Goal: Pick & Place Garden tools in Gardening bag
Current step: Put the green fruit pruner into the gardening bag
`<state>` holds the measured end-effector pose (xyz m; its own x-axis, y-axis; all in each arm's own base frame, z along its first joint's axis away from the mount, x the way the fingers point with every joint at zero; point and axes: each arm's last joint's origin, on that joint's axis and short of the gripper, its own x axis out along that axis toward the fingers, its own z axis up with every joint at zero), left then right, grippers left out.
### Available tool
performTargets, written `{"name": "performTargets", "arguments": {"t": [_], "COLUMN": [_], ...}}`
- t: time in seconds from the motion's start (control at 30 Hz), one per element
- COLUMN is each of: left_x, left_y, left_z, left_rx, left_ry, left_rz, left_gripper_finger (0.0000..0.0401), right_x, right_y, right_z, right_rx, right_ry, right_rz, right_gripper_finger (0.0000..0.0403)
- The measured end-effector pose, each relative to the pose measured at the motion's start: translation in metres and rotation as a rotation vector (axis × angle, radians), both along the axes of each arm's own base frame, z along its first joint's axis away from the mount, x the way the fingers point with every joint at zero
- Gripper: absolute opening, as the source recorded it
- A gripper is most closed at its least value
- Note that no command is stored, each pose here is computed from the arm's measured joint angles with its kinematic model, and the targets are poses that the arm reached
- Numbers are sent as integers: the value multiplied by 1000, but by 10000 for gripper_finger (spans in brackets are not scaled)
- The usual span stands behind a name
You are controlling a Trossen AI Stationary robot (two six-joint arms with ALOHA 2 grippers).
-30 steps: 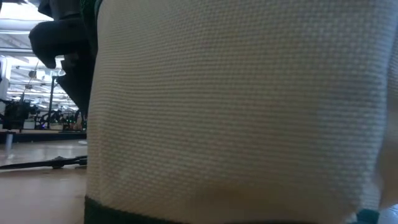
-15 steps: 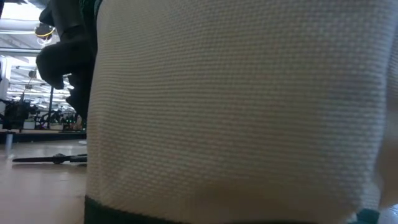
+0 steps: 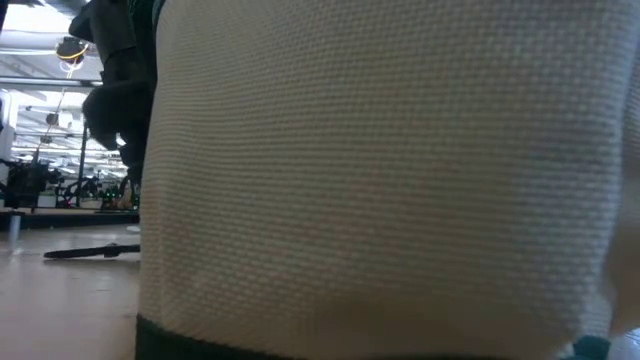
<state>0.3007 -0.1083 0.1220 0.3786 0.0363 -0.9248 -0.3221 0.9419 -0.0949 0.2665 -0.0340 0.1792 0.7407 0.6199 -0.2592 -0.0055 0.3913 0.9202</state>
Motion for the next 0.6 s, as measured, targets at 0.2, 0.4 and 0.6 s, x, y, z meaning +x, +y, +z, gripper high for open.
{"name": "performTargets", "arguments": {"t": [0.2, 0.4, 0.6], "left_x": [-8, -15, -26], "left_y": [9, 24, 46], "left_z": [18, 60, 109], "left_rx": [-37, -105, -262], "left_ry": [-18, -127, -282], "left_rz": [116, 225, 290], "left_gripper_finger": [24, 24, 24], "right_x": [0, 0, 5], "right_y": [0, 0, -1], "right_z": [0, 1, 14], "right_rx": [13, 44, 128], "right_ry": [8, 27, -29], "right_rz": [-4, -15, -43], "right_gripper_finger": [340, 340, 340]}}
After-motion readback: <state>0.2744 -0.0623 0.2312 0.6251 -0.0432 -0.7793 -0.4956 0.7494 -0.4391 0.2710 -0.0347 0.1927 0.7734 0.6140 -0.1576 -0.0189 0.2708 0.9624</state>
